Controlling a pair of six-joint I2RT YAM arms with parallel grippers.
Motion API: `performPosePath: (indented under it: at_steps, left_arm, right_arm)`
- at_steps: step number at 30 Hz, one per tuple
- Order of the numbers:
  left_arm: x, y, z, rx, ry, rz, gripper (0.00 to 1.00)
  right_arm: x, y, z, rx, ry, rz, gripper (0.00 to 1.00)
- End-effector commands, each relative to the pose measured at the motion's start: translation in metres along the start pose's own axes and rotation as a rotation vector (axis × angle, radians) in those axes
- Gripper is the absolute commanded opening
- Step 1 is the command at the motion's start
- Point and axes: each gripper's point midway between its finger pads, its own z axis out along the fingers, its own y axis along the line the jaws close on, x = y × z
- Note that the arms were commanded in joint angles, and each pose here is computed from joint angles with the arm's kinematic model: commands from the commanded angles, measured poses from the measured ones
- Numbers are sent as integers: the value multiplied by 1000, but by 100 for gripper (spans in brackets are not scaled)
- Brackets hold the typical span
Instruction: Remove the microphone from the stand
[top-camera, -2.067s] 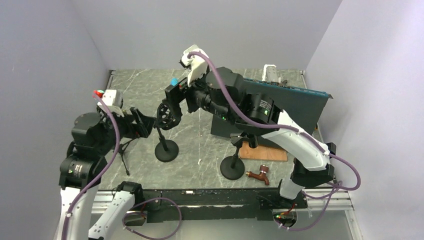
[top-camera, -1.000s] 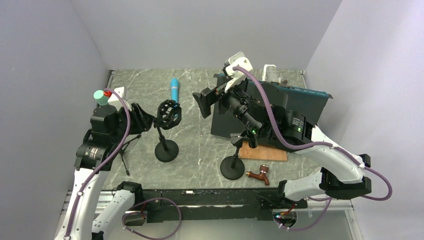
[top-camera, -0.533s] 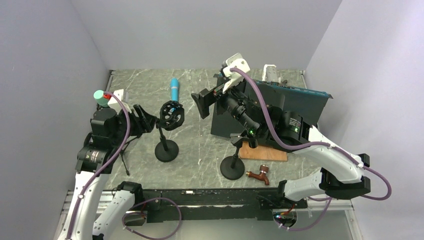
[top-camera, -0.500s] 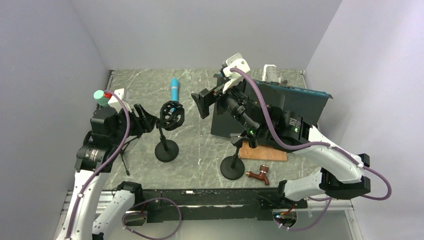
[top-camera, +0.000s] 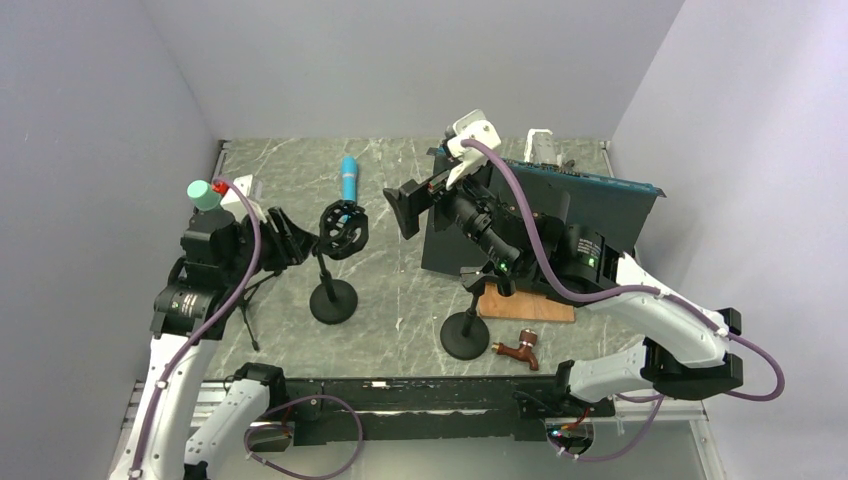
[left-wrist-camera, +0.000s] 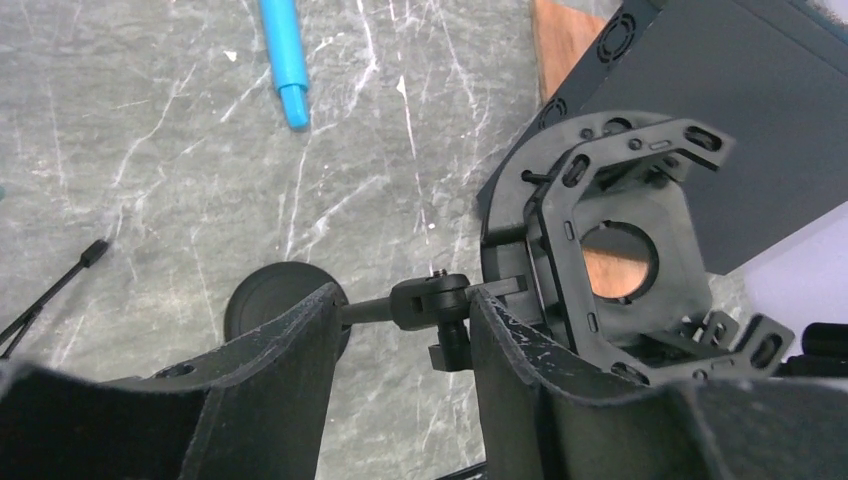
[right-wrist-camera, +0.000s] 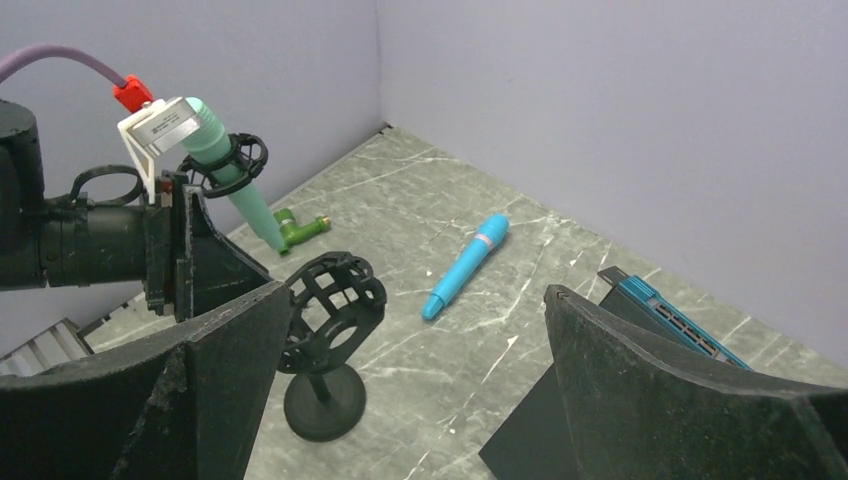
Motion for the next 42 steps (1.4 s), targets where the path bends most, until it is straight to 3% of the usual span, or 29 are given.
performPosePath:
  at_steps: [1, 14, 32, 42]
  left_arm:
    - [20, 7, 2, -9, 37, -17, 53]
    - [68, 73, 12, -281, 140, -6, 42]
    - [115, 74, 4, -347, 305, -30, 41]
    - [139, 82, -11, -451, 358, -95, 41]
  right_arm:
    - [-19, -3, -8, -2, -63, 28, 100]
    - [-16, -2, -6, -4, -63, 30, 100]
    - [-10, 0, -3, -2, -53, 38, 100]
    - [1, 51, 30, -134, 44, 86, 100]
